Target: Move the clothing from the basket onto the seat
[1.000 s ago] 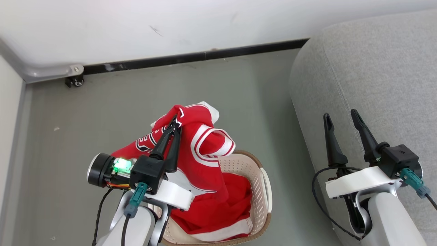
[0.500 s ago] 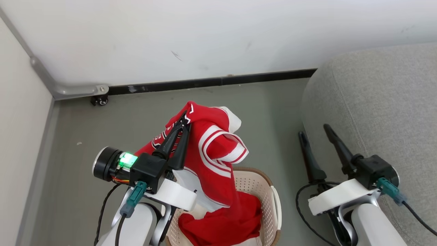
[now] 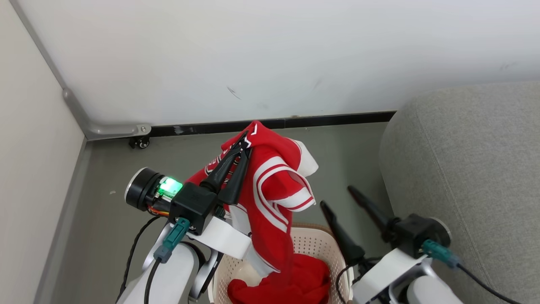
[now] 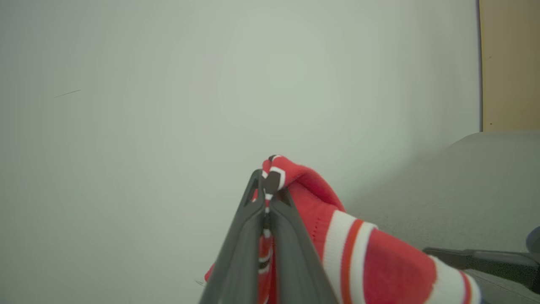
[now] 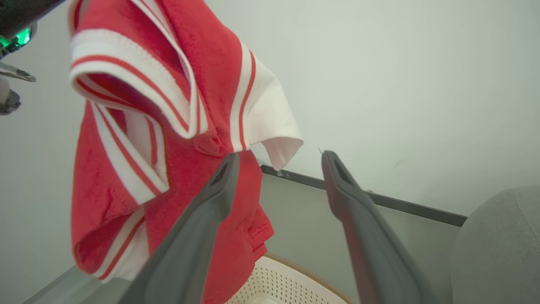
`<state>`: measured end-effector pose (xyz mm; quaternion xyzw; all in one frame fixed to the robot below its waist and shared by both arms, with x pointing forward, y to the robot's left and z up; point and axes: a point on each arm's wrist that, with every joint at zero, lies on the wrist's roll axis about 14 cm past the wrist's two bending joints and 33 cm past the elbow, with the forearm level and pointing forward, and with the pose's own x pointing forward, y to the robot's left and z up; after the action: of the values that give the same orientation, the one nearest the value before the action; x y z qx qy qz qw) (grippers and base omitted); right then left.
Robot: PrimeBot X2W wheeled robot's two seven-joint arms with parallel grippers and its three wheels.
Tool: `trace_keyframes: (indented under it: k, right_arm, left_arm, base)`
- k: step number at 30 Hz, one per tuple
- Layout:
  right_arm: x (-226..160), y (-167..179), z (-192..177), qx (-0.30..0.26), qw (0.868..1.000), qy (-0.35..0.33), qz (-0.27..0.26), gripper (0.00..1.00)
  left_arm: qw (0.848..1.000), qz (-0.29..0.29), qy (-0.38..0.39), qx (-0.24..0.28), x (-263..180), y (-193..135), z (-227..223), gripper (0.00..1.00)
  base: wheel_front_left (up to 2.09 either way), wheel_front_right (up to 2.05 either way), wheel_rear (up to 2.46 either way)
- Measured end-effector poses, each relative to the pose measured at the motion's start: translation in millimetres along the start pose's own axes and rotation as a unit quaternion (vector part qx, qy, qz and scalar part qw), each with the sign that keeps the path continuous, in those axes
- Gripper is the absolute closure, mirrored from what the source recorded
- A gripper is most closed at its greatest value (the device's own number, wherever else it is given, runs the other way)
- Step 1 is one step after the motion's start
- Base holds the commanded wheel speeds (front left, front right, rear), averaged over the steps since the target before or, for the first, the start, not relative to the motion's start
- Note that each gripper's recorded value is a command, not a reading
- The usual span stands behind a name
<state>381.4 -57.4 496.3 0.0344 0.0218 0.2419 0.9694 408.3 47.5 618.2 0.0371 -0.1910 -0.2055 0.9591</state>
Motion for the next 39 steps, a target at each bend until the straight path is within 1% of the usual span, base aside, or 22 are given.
trace_keyframes:
  k: [7,11,13,15,20,24,32,39]
  right_arm:
    - [-12,47,-7,0.019,0.997,0.026,0.070,0.00]
    - [-17,76,-1,0.030,0.993,0.026,0.115,0.00]
    - [-21,84,1,0.038,0.990,0.028,0.130,0.00]
    - [-24,87,3,0.048,0.989,0.026,0.134,0.00]
    - [-28,83,9,0.049,0.989,0.024,0.135,0.00]
    - [-29,82,12,0.060,0.989,0.022,0.137,0.00]
    - [-29,89,8,0.085,0.985,0.038,0.149,0.00]
    - [-27,84,-5,0.076,0.984,0.061,0.146,0.00]
  left_arm:
    - [1.000,-0.008,-0.019,0.009,3,-1,17,1.00]
    - [1.000,-0.009,-0.026,0.014,5,-1,23,1.00]
    - [1.000,-0.010,-0.025,0.014,5,-2,22,1.00]
    - [1.000,-0.010,-0.023,0.015,5,-2,21,1.00]
    - [1.000,-0.011,-0.021,0.017,6,-4,21,1.00]
    - [0.999,-0.007,-0.018,0.034,11,0,21,1.00]
    - [0.999,0.001,-0.005,0.040,13,-3,17,1.00]
    - [0.999,-0.007,-0.015,0.044,19,-9,26,1.00]
  base:
    - [0.00,0.00,0.00]
    - [0.00,0.00,0.00]
    - [0.00,0.00,0.00]
    - [0.00,0.00,0.00]
    - [0.00,0.00,0.00]
    - [0.00,0.00,0.00]
    - [0.00,0.00,0.00]
    - [0.00,0.00,0.00]
